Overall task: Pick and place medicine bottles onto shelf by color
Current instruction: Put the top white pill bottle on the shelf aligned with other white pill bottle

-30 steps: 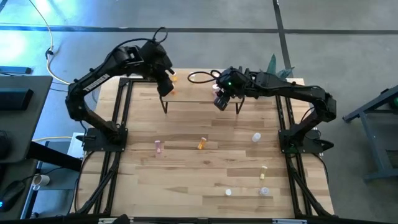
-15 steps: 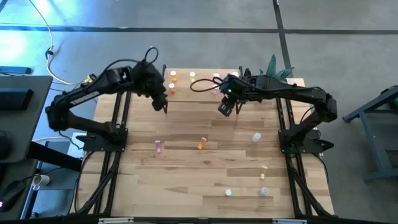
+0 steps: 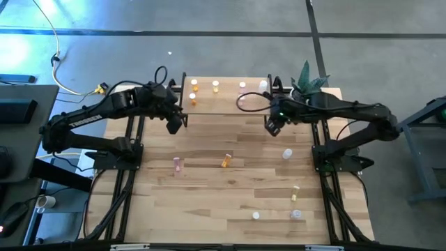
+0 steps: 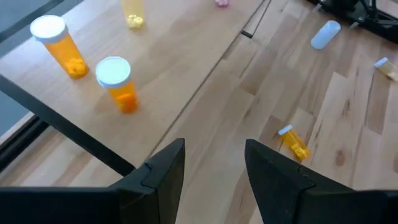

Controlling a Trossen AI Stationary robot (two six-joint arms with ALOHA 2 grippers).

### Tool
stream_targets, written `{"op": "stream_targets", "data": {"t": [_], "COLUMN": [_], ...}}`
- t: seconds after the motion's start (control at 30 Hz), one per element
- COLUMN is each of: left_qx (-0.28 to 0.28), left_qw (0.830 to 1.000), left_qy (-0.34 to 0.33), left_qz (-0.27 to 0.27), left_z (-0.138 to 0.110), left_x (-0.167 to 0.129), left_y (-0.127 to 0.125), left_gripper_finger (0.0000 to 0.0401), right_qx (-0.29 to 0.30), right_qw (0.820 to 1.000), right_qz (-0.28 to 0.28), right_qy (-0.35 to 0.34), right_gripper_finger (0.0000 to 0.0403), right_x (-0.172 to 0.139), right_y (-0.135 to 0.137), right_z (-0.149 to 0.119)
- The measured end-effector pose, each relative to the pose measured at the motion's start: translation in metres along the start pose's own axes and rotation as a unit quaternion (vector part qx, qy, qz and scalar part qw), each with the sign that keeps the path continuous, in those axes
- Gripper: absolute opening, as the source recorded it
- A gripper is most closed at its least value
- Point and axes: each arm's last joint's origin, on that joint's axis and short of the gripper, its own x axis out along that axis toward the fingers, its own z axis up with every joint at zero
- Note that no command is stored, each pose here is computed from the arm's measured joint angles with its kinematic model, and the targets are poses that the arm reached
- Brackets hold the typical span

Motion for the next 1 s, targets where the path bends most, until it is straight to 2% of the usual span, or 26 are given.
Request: {"op": "stream_targets", "data": {"t": [0.5,0.8,1.0], "left_qx": [-0.006,-0.046,-0.069], "left_qw": [1.000,0.999,0.997], "left_qy": [-0.010,0.003,0.023], "left_qz": [0.000,0.001,0.004], "left_z": [0.002,-0.001,-0.004], "left_x": [0.000,0.000,0.000], "left_y": [0.000,0.000,0.001], "left_gripper_finger": [0.0156,0.0156,0.0157], "right_qx": [0.105,0.100,0.121], "right_qw": [0.991,0.989,0.982], "right_qz": [0.055,0.046,0.048], "right_qy": [0.062,0.099,0.138], "right_gripper_finger": [0.0158,0.0163,0.0205], "right_x": [0.005,0.024,0.043], "right_y": [-0.014,-0.015,-0.012], "right_z": [-0.087,-0.113,-0.128]}}
